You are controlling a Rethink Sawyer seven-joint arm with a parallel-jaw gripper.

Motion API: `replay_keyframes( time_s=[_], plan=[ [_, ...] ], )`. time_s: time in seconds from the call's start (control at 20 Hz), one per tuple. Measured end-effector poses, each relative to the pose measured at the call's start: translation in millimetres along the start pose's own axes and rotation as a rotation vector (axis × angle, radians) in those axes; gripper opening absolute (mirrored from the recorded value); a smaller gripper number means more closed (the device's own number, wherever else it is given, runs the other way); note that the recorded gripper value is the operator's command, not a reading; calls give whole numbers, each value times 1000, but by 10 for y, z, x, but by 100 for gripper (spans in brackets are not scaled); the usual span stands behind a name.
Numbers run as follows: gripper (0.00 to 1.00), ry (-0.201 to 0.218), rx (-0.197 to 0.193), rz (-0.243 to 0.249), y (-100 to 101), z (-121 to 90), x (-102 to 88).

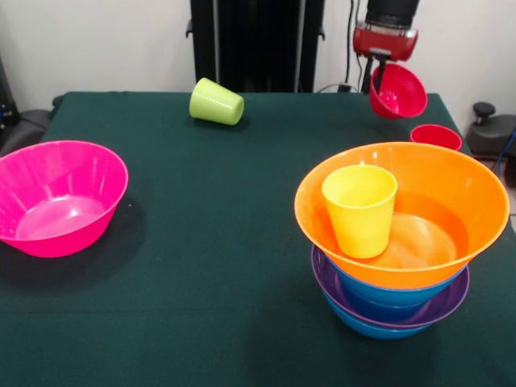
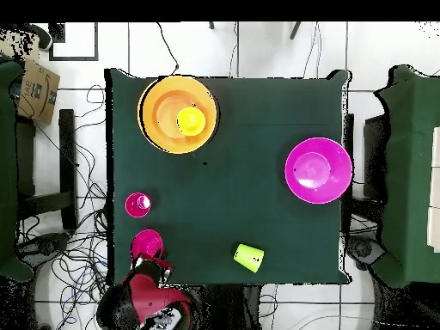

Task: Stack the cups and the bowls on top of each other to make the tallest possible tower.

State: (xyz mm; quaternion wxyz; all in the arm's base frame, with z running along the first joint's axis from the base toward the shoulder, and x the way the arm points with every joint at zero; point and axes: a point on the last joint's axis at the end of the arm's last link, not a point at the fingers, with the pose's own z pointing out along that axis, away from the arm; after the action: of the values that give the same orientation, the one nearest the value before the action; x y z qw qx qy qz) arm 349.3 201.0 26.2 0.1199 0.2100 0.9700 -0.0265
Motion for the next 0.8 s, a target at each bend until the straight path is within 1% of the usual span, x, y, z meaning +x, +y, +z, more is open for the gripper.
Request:
replay_keyframes(
  time_s=[0.1,0.15,0.2,0.5,0.65,0.8],
  plan=[
    [0,13,0,19,2,-120,-116],
    [0,35,1,48,-5,-298,-292],
    [0,50,3,65,-20,-395,-382],
    [0,117,14,140,-144,-855,-756],
    [0,127,10,155,-177,-1020,-861],
    [0,117,1,168,-216,-1140,-996]
  ],
)
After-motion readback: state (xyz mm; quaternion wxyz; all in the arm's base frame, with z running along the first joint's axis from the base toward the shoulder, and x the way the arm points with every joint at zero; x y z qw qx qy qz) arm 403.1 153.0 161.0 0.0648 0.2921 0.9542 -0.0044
